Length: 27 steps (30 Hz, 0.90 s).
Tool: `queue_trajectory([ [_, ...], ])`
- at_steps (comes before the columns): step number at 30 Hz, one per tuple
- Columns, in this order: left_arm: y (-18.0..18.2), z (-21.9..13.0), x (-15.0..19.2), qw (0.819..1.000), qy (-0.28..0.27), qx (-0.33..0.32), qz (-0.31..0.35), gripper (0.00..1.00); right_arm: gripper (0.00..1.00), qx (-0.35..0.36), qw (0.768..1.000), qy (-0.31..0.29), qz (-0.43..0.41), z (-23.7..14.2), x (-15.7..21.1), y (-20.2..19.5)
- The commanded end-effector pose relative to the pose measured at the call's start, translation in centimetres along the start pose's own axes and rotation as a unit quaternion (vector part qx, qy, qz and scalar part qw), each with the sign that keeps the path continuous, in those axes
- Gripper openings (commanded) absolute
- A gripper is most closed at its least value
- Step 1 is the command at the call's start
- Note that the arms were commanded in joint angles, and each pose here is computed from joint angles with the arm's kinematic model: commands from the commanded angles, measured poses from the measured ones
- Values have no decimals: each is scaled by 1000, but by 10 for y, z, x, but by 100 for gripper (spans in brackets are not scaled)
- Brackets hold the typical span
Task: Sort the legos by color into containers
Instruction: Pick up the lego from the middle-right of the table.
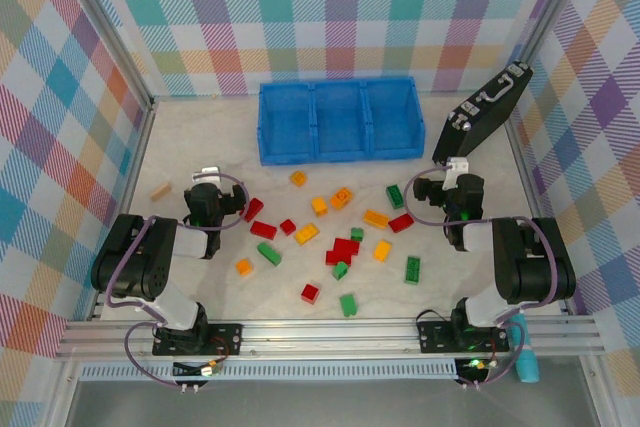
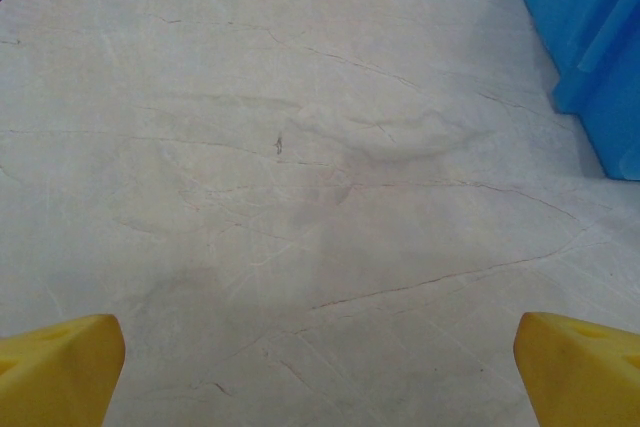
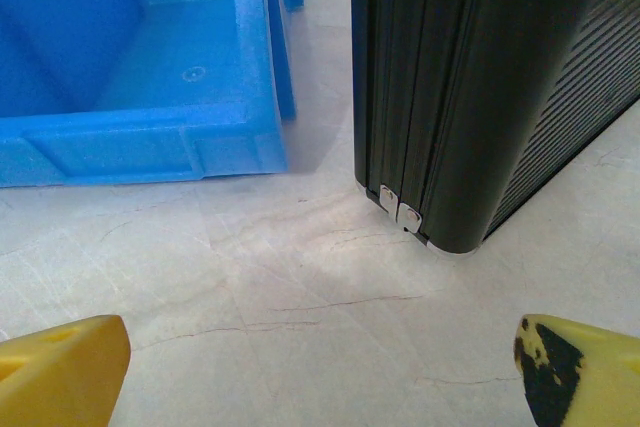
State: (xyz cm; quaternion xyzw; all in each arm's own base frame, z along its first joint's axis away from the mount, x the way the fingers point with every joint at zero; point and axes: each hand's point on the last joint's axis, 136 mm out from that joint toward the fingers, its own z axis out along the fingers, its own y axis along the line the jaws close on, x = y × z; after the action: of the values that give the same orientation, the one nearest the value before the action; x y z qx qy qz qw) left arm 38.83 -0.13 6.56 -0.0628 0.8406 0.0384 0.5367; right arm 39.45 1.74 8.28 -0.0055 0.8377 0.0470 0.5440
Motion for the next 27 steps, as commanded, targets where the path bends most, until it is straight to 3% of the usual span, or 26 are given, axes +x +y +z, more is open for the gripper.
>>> queue_trajectory([
  [1,0,1,-20,1000,-29,5,-10,100,99,4,1000,-20,6,-1,-9,-2],
  [11,-1,2,-20,1000,-26,6,-9,100,99,-10,1000,-19,1,-1,-11,3],
  [14,-17,0,-29,999,-9,42,19,100,99,-44,999,6,-12,1,-24,15],
  [15,-17,-1,-36,999,4,26,27,100,99,-48,998,29,-11,0,-23,17],
  [17,-16,-12,-66,999,7,-16,39,100,99,-50,997,58,0,-3,-33,19],
  [20,-29,-36,-116,999,17,-19,25,100,99,-65,993,95,38,-9,-45,27],
  [24,-63,-73,-177,998,25,29,48,100,100,-86,979,160,91,-13,-42,38],
  [27,-89,-98,-200,991,59,93,73,100,99,-126,964,201,117,-14,-34,54],
])
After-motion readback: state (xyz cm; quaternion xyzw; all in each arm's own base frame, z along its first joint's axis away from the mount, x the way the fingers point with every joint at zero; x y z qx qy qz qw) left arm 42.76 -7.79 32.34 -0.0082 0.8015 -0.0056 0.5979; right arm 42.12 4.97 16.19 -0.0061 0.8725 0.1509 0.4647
